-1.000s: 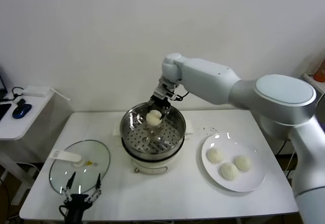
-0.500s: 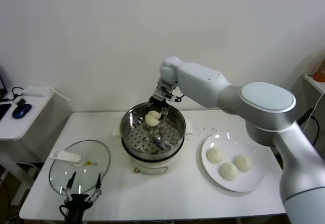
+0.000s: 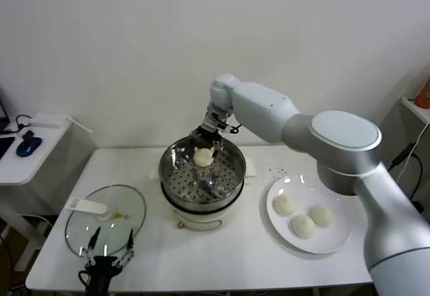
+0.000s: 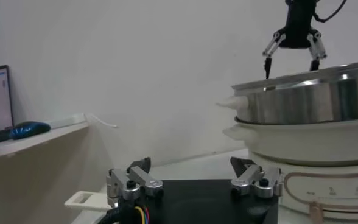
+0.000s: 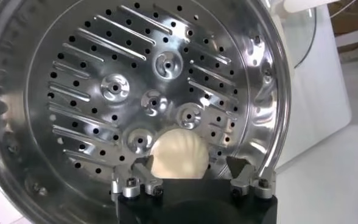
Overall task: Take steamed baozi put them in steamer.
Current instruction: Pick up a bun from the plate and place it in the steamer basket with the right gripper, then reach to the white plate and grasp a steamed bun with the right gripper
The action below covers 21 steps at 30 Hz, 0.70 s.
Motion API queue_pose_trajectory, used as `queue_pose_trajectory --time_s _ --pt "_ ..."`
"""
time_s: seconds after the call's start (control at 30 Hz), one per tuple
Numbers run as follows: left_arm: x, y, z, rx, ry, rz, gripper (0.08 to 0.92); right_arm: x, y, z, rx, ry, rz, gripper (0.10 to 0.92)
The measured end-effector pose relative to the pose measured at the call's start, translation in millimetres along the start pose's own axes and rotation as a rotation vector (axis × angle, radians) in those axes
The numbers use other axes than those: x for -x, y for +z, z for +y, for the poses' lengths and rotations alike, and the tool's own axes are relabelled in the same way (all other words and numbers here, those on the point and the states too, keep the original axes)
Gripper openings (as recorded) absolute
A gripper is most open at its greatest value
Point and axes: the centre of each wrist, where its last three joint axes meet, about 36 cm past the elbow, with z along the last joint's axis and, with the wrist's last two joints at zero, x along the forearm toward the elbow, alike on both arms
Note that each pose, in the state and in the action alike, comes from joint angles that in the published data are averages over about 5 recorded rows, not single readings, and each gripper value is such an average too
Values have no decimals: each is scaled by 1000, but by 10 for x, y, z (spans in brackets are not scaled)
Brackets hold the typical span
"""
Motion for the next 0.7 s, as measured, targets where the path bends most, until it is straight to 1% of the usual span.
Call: queue_pose_trajectory --time_s 0.2,0.37,0.53,0.7 --pt "-7 -4 -12 -2 2 4 823 -478 125 156 113 -32 37 823" --pt "-24 -6 -20 -1 5 7 823 -764 241 478 309 -15 61 823" --pt "-43 9 11 3 0 14 823 -838 351 954 538 -2 73 823" --pt "-59 12 17 4 -1 21 823 -797 404 1412 699 -17 76 823"
